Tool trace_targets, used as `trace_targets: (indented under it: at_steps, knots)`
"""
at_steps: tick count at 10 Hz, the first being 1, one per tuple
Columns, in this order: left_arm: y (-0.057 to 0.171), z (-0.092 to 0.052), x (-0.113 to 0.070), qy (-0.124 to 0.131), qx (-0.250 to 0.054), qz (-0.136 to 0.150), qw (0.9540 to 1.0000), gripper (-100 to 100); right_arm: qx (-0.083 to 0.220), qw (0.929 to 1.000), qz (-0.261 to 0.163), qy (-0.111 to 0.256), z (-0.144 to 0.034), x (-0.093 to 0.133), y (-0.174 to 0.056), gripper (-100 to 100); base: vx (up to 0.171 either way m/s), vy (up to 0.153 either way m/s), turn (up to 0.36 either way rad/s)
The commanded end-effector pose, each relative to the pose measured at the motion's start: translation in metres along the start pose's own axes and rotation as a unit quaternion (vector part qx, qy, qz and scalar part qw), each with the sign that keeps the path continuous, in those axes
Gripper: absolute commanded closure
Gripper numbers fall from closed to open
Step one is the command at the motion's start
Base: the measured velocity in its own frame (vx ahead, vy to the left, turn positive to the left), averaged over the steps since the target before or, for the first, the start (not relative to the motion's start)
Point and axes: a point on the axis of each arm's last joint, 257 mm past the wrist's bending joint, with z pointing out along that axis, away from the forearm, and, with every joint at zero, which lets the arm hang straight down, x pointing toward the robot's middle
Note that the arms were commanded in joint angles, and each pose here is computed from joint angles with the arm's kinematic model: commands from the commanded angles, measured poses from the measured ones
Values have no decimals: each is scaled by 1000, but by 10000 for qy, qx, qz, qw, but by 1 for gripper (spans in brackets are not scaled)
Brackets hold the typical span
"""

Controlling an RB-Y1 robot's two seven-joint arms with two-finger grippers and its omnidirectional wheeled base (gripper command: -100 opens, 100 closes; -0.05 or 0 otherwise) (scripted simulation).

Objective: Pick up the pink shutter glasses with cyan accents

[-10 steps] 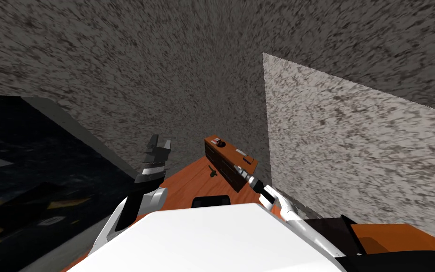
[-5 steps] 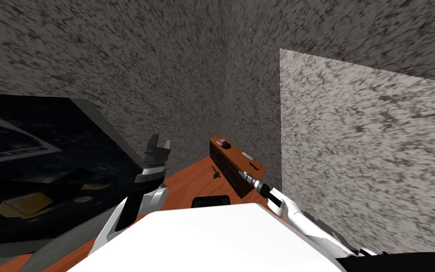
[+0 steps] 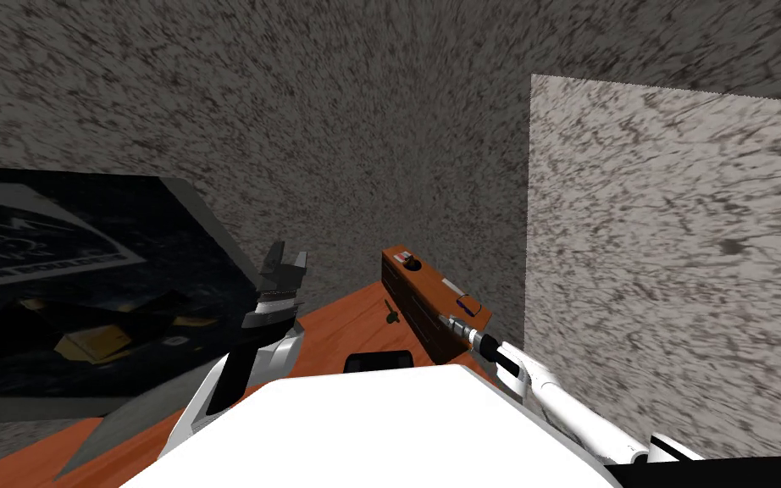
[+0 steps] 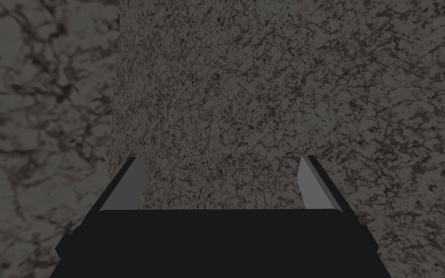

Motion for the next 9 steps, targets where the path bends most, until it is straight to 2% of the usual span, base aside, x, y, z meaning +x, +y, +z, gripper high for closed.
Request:
trace_targets:
  at_steps: [1, 3, 4, 5, 6, 8, 9]
  knots:
    - [0, 0, 0, 0, 0, 0, 10000, 0, 209, 9992, -285, 194, -10, 10, -22, -100, 61, -29, 164]
    - [0, 0, 0, 0, 0, 0, 10000, 0, 321, 9988, -271, 244, -14, 15, -32, -100, 40, -25, 58]
    - [0, 0, 0, 0, 0, 0, 10000, 0, 497, 9967, -499, 407, -24, 21, -50, -100, 49, -28, 204]
    - [0, 0, 0, 0, 0, 0, 10000, 0, 573, 9962, -489, 442, -27, 24, -57, -100, 52, -37, 109]
    - [0, 0, 0, 0, 0, 0, 10000, 0, 702, 9933, -707, 584, -36, 29, -71, -100, 62, -50, 166]
    - [0, 0, 0, 0, 0, 0, 10000, 0, 810, 9923, -693, 635, -41, 33, -80, -100, 35, -40, 54]
    - [0, 0, 0, 0, 0, 0, 10000, 0, 954, 9883, -892, 786, -51, 39, -95, -100, 34, -36, 153]
